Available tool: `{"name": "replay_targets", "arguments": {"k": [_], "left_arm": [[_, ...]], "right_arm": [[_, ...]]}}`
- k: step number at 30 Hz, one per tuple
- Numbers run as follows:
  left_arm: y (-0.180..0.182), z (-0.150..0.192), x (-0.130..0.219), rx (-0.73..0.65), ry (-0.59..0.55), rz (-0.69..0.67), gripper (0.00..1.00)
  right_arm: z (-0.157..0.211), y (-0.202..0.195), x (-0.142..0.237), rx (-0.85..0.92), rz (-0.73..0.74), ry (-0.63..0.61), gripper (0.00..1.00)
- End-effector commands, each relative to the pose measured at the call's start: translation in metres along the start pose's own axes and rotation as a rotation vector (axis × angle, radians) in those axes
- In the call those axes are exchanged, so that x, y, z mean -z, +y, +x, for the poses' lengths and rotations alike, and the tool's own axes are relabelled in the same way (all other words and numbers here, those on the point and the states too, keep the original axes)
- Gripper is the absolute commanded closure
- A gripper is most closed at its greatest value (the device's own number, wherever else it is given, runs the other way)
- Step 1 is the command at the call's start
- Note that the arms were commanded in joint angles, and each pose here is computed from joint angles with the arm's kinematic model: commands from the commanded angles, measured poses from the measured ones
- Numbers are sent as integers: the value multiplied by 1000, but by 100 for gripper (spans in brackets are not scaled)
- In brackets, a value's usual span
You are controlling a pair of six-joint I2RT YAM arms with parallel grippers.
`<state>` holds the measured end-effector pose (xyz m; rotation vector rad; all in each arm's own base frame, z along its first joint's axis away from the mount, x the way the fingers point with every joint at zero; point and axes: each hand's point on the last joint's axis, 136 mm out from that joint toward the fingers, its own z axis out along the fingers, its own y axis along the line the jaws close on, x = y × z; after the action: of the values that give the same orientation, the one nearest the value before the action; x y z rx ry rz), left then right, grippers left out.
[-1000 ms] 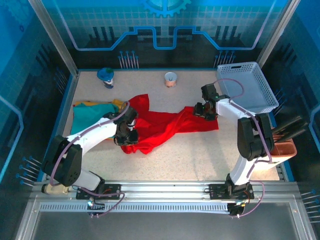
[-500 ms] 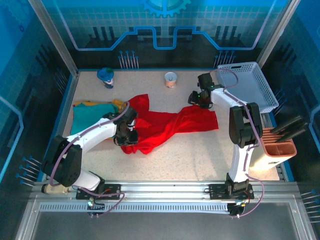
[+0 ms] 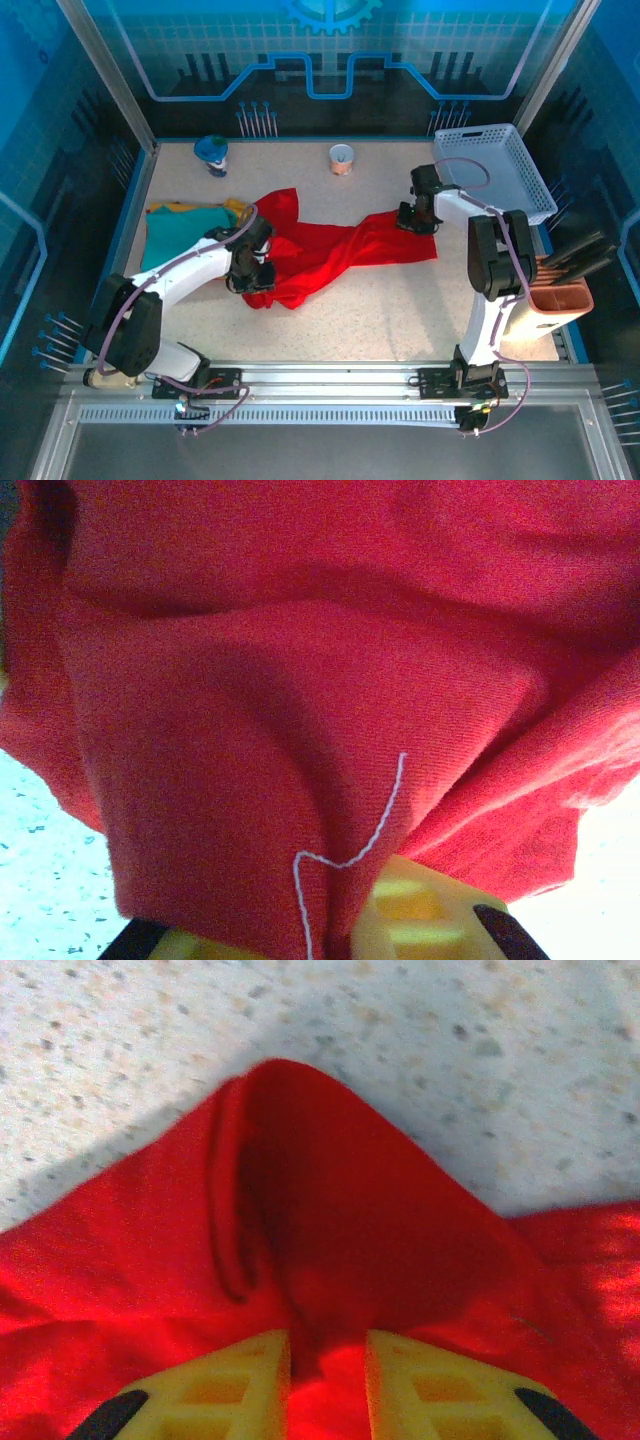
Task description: Fold and stack the t-shirts
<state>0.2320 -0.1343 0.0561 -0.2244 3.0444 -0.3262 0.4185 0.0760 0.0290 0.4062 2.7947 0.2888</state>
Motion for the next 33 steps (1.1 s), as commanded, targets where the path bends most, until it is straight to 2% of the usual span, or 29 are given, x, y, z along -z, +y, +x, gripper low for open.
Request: {"name": "replay_targets", "arguments": {"k": [1,13,33], "left_arm": [[0,3,1,17,17,12,87],[1,4,1,21,15,12,87],[-3,1,2,13,11,22,87]], "right_arm": [[-10,1,12,-10,-27,-46,74],[-11,16,13,-5,-72,-43,75],[-7,28,16,31,-61,-39,73]]}}
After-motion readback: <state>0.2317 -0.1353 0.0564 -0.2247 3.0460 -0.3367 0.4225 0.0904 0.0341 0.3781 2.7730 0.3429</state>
